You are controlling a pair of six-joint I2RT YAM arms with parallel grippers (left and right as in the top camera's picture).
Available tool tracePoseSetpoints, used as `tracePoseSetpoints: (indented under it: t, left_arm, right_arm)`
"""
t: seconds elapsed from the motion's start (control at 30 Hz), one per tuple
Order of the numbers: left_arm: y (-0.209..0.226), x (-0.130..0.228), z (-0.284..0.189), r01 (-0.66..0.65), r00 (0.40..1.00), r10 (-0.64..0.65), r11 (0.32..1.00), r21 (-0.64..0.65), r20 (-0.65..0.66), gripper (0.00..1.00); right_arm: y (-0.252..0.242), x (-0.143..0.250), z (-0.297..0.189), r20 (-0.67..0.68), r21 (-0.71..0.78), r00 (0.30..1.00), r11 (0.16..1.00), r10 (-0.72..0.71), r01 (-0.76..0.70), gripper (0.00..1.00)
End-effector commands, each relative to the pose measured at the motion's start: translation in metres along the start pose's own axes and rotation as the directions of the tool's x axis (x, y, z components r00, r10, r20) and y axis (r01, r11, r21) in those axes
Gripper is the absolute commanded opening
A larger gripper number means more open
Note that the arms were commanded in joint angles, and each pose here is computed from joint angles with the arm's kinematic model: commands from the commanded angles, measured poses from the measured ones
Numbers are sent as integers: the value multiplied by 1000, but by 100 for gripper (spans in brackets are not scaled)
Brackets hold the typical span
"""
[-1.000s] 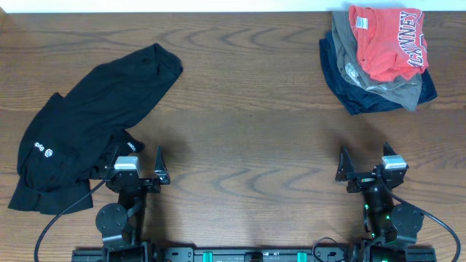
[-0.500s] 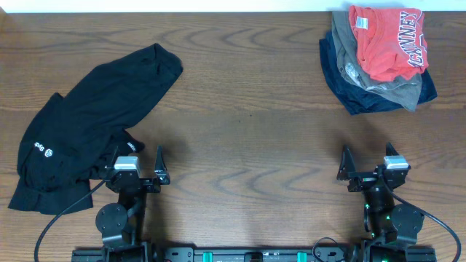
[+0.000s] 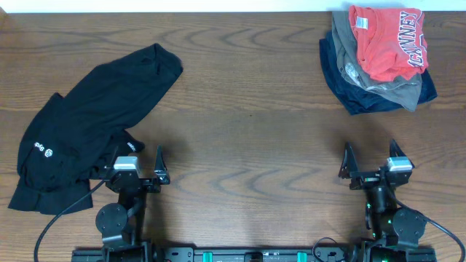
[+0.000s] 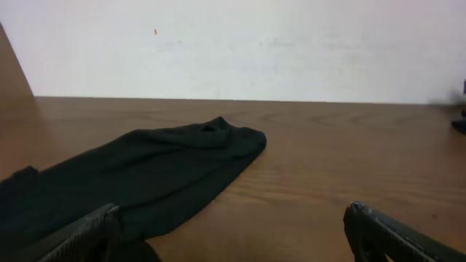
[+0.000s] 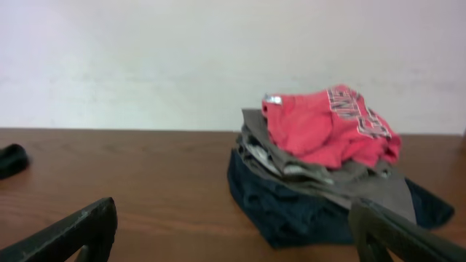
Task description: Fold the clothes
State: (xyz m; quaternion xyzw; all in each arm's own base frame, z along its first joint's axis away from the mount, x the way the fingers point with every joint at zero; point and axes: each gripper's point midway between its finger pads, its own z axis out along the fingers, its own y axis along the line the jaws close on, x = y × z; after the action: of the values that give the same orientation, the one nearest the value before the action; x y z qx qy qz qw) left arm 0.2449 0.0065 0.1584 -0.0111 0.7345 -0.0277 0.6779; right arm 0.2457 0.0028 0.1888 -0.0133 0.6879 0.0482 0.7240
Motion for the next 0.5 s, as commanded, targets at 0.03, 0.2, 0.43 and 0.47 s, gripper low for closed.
tracePoseSetpoints:
  t: [0.03,0.2,0.43,0.47]
  left_arm:
    - [-3,3,0,66,998,-66,998,18,-15,98]
    - [-4,-12,-2,70,997,-70,997,14,-38,98]
    - [-3,-30,9,100,974,-99,995,-8,-206,98]
    - [-2,-34,12,105,966,-106,994,-13,-238,98]
  right_arm:
    - [9,-2,0,5,-43,1000,999,4,-4,99]
    - [14,-21,-2,39,-70,999,998,-8,11,99]
    - [21,-59,6,29,-106,999,993,-41,43,99]
    - [22,-65,10,16,-116,999,992,-42,44,99]
